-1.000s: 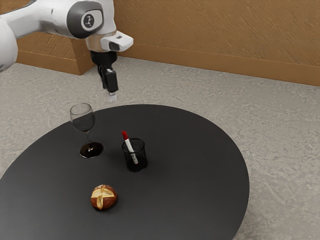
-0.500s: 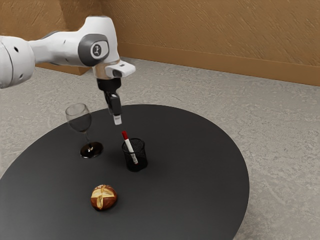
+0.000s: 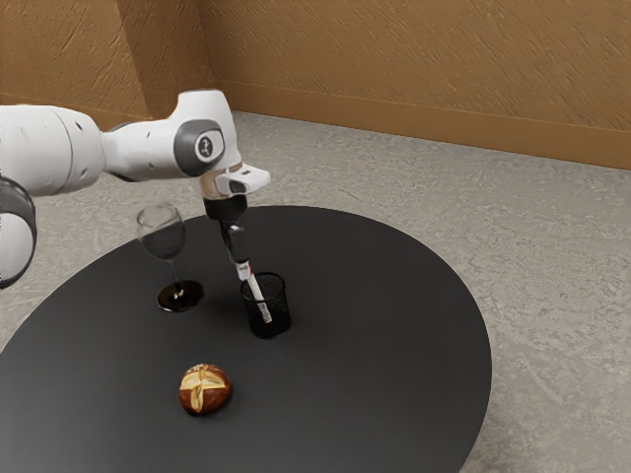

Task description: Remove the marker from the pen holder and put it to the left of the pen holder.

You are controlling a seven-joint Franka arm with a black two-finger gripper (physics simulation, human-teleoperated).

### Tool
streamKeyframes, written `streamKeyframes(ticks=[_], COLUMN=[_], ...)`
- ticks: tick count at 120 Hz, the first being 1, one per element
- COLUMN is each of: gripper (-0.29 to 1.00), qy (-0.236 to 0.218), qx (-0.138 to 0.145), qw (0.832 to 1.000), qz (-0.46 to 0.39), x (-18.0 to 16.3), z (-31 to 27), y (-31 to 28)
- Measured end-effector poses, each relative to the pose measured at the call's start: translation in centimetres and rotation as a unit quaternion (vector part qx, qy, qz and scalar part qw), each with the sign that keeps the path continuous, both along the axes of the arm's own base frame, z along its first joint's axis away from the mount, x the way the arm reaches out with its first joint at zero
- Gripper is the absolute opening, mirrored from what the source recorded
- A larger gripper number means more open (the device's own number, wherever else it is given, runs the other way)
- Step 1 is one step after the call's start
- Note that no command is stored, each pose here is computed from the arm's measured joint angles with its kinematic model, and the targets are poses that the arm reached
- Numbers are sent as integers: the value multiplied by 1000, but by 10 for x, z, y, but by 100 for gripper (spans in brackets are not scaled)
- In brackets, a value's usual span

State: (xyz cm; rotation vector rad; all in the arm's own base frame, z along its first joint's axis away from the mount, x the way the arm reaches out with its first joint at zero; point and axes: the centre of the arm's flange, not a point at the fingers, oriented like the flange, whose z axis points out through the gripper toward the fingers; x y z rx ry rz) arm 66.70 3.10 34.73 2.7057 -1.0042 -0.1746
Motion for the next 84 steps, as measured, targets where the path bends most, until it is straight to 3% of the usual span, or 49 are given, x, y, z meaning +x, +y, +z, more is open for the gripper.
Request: streamKeyframes(ticks=[6, 23, 37, 62, 84], gripper=[67, 29, 10, -3, -7], qy=[-1, -13, -22, -38, -95], qx=[-5, -11, -12, -10, 5], qw=[1000, 1000, 1000, 999, 995], qz=[0, -9, -17, -27, -42], x=[1, 4, 4, 5, -8], z=[-5, -1, 5, 20, 126], y=[1, -2, -5, -6, -11])
